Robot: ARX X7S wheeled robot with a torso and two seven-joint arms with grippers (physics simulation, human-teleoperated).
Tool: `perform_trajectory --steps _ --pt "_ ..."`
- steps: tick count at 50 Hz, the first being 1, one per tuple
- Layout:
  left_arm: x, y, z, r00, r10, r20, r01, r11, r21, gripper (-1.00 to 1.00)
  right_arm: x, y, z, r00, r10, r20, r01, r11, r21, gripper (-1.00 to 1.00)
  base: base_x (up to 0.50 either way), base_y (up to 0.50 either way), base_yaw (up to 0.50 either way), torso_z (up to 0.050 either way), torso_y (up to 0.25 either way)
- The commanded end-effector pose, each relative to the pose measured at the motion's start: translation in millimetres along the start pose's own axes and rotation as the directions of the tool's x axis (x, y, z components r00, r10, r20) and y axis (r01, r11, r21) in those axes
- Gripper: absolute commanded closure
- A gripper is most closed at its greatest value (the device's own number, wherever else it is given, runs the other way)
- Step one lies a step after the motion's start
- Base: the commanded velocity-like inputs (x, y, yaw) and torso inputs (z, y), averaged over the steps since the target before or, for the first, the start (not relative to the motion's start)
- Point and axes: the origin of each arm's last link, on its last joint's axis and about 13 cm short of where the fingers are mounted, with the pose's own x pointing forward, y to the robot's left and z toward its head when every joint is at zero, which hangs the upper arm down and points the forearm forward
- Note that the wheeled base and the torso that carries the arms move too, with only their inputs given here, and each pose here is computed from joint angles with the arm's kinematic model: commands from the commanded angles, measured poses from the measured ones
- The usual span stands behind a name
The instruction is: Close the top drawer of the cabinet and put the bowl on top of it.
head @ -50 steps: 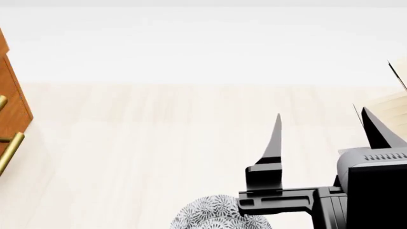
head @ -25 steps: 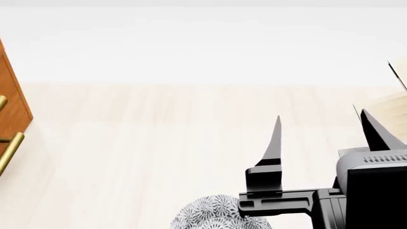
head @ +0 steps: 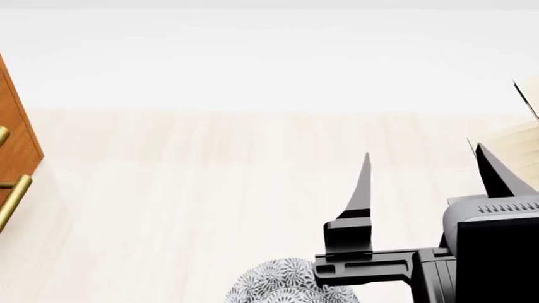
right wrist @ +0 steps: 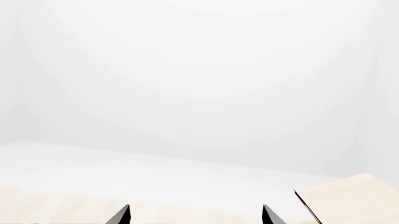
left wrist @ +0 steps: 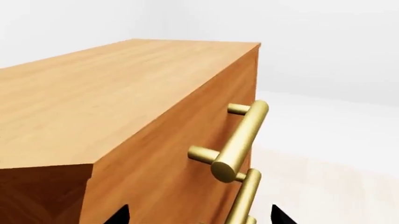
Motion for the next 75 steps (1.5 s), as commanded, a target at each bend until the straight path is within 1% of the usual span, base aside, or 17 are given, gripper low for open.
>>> perform_trajectory --steps 1,9,12,14,15,18,23,39,42,48,59,64,67,68,69,71,75 --pt "4.4 11.9 1.7 0.997 0.083 -0.002 -0.083 0.997 -0.002 -1.0 1.8 0.5 -0.6 1.0 0.002 -0.003 -0.002 1.0 -0.005 -1.0 0.0 0.0 0.0 0.0 0.0" --pt "0.5 9.7 1.7 0.997 0.073 0.002 -0.073 0.997 0.003 -1.0 1.5 1.3 -0.5 1.0 0.004 -0.002 -0.004 1.0 -0.006 -1.0 0.0 0.0 0.0 0.0 0.0" --pt "-0.9 0.7 -2.2 1.0 0.027 0.002 -0.027 1.0 0.008 -1.0 1.9 2.0 -1.2 1.0 0.006 -0.002 -0.006 1.0 -0.003 -1.0 0.0 0.0 0.0 0.0 0.0" --pt "-5.1 -9.2 -2.2 0.998 -0.038 0.052 0.038 0.999 0.002 -1.0 2.0 2.4 -1.8 1.0 0.006 -0.005 -0.006 1.0 -0.003 -1.0 0.0 0.0 0.0 0.0 0.0" --pt "-6.8 -11.4 -2.8 0.998 -0.022 0.059 0.02 0.999 0.034 -1.0 1.7 2.4 -2.0 1.0 0.006 -0.006 -0.006 1.0 -0.003 -1.0 0.0 0.0 0.0 0.0 0.0" --pt "-13.4 -23.5 -3.1 0.996 -0.07 0.061 0.067 0.997 0.049 -1.0 0.7 1.9 -2.7 1.0 0.007 -0.009 -0.007 1.0 -0.007 -1.0 0.0 0.0 0.0 0.0 0.0" --pt "-32.0 -40.0 5.1 0.977 -0.202 0.062 0.202 0.979 0.018 -1.0 0.6 0.0 -5.5 1.0 0.001 -0.013 -0.001 1.0 -0.003 -1.0 0.0 0.0 0.0 0.0 0.0" --pt "-56.2 -56.6 4.8 0.946 -0.318 0.067 0.316 0.948 0.041 -1.0 1.0 0.3 -9.4 1.0 0.006 -0.019 -0.006 1.0 0.005 -1.0 0.0 0.0 0.0 0.0 0.0" --pt "-64.4 -60.3 3.3 0.925 -0.376 0.063 0.373 0.927 0.048 -1.0 3.7 1.7 -14.6 1.0 0.012 -0.027 -0.011 1.0 0.016 -1.0 0.0 0.0 0.0 0.0 0.0" --pt "-72.0 -64.8 13.0 0.906 -0.417 0.076 0.414 0.909 0.051 -1.0 12.1 -0.6 -15.4 0.999 0.0 -0.039 0.0 1.0 0.018 -1.0 0.0 0.0 0.0 0.0 0.0" --pt "-101.9 -69.9 11.8 0.842 -0.53 0.102 0.526 0.848 0.059 -1.0 22.3 -4.7 -19.2 0.999 -0.01 -0.05 0.012 1.0 0.028 -1.0 0.0 0.0 0.0 0.0 0.0" --pt "-117.5 -72.3 13.2 0.788 -0.608 0.095 0.606 0.794 0.054 -1.0 24.0 -5.7 -23.1 0.998 -0.009 -0.056 0.011 0.999 0.03 -1.0 0.0 0.0 0.0 0.0 0.0" --pt "-117.5 -72.9 17.7 0.791 -0.604 0.098 0.602 0.797 0.056 -1.0 23.8 -6.2 -23.6 0.998 -0.008 -0.055 0.01 0.999 0.031 -1.0 0.0 0.0 0.0 0.0 0.0" --pt "-118.5 -73.4 22.2 0.775 -0.624 0.099 0.62 0.781 0.069 -1.0 24.2 -6.8 -24.2 0.998 -0.009 -0.056 0.01 0.999 0.032 -1.0 0.0 0.0 0.0 0.0 0.0" --pt "-118.0 -74.0 25.8 0.777 -0.622 0.103 0.619 0.783 0.057 -1.0 24.4 -6.9 -24.6 0.998 -0.009 -0.056 0.011 0.999 0.033 -1.0 0.0 0.0 0.0 0.0 0.0" --pt "-116.1 -75.3 36.1 0.754 -0.651 0.088 0.652 0.758 0.016 -1.0 24.6 -7.4 -26.0 0.998 -0.009 -0.057 0.011 0.999 0.037 -1.0 0.0 0.0 0.0 0.0 0.0" --pt "-113.1 -75.1 54.8 0.753 -0.652 0.093 0.652 0.758 0.029 -1.0 24.1 -7.9 -29.0 0.998 -0.007 -0.064 0.009 0.999 0.031 -1.0 0.0 0.0 0.0 0.0 0.0"
